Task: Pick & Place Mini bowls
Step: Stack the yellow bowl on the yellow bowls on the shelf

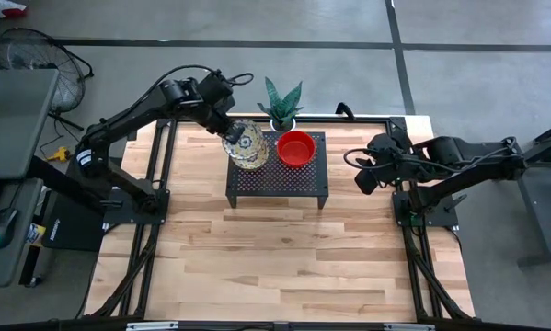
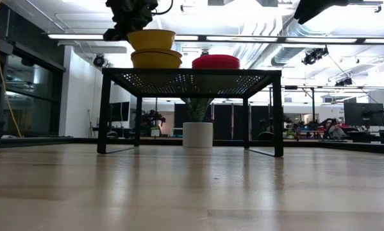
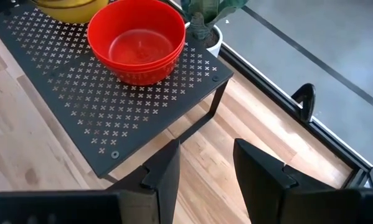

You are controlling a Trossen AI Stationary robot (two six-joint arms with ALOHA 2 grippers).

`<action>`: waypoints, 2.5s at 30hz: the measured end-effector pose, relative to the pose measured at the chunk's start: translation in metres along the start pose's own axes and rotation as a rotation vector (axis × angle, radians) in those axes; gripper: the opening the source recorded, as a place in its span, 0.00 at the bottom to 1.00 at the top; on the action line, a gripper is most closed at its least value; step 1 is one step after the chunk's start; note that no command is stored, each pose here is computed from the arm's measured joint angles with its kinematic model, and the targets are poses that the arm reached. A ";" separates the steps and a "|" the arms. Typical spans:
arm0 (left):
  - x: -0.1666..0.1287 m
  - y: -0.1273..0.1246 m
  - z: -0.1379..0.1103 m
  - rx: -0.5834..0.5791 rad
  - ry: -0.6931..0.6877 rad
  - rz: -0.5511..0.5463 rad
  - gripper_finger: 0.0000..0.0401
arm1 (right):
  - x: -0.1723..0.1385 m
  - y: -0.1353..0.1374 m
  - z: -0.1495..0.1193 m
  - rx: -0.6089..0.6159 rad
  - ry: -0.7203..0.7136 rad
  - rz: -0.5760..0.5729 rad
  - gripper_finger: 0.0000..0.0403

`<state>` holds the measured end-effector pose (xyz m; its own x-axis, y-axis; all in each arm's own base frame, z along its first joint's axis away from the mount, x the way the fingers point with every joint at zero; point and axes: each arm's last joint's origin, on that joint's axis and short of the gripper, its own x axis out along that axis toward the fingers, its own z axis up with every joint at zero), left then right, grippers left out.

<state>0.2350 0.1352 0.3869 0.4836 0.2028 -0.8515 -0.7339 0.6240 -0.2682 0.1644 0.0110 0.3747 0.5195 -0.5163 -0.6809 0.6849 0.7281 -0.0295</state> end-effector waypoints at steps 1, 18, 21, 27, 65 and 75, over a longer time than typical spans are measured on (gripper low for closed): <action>0.000 -0.001 -0.001 0.005 -0.003 0.008 0.02 | 0.000 0.000 0.000 0.000 0.000 0.000 0.34; 0.029 -0.016 0.000 0.051 0.063 0.066 0.02 | 0.000 0.000 0.000 -0.003 0.007 0.007 0.34; 0.029 -0.015 0.001 0.051 0.053 0.077 0.02 | 0.000 0.000 0.000 -0.003 0.008 0.009 0.34; 0.029 -0.015 0.001 0.051 0.053 0.078 0.02 | 0.000 0.000 0.000 -0.009 0.008 0.009 0.34; 0.029 -0.021 0.000 0.065 0.046 0.037 0.18 | 0.000 0.001 -0.001 -0.019 0.030 0.033 0.34; 0.028 -0.021 0.000 0.091 0.047 0.031 0.18 | 0.000 0.001 -0.001 -0.020 0.040 0.044 0.34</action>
<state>0.2640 0.1273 0.3686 0.4369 0.1888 -0.8795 -0.7005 0.6847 -0.2011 0.1646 0.0125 0.3738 0.5275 -0.4657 -0.7105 0.6516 0.7584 -0.0133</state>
